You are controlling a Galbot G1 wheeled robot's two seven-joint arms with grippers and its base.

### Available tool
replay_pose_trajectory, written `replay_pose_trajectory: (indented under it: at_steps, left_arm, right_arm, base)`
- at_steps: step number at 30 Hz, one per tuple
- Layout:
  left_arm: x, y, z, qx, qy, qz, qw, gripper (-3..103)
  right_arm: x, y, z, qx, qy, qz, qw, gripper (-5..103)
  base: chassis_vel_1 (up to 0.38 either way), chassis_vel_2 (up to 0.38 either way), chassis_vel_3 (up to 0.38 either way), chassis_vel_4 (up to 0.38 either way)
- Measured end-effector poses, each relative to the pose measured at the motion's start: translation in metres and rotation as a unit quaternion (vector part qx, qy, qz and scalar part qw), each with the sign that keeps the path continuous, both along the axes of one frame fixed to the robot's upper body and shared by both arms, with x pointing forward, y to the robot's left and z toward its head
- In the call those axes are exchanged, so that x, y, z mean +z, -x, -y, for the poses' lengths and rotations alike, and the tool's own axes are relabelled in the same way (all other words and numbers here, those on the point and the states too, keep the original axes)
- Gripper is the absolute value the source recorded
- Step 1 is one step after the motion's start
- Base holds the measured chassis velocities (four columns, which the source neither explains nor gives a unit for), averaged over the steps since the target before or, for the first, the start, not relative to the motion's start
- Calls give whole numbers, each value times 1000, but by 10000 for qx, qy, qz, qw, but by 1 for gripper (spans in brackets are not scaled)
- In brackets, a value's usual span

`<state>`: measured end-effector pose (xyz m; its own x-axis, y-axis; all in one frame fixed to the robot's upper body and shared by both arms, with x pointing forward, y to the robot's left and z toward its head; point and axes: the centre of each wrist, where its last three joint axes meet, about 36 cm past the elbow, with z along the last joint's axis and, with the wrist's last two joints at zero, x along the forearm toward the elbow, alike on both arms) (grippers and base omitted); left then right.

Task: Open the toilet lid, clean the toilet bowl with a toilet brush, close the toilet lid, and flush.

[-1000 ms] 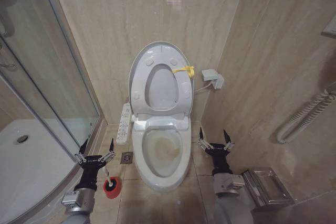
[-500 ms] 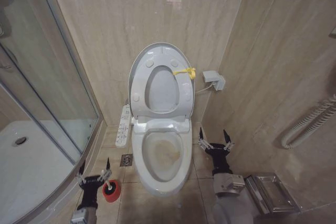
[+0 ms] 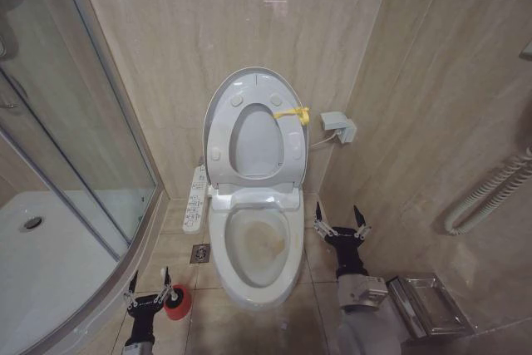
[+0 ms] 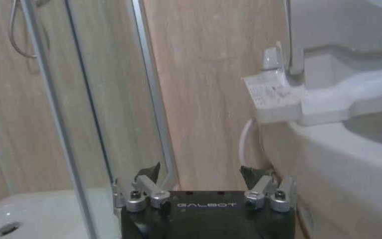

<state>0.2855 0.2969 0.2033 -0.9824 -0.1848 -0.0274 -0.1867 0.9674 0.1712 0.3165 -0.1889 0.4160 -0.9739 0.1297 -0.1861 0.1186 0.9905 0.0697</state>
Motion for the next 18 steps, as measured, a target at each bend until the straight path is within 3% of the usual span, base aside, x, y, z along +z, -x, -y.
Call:
replay_pose_trajectory:
  at_steps: [10, 18]
  left_arm:
    - [-41, -25, -17, -467, 219, -238, 9984, 82]
    - [-55, -37, -30, -584, 247, -398, 9972, 82]
  right_arm:
    - [0, 0, 0, 0, 0, 0, 10000, 100]
    - [0, 0, 0, 0, 0, 0, 10000, 100]
  base:
    - [0, 0, 0, 0]
    - [0, 0, 0, 0]
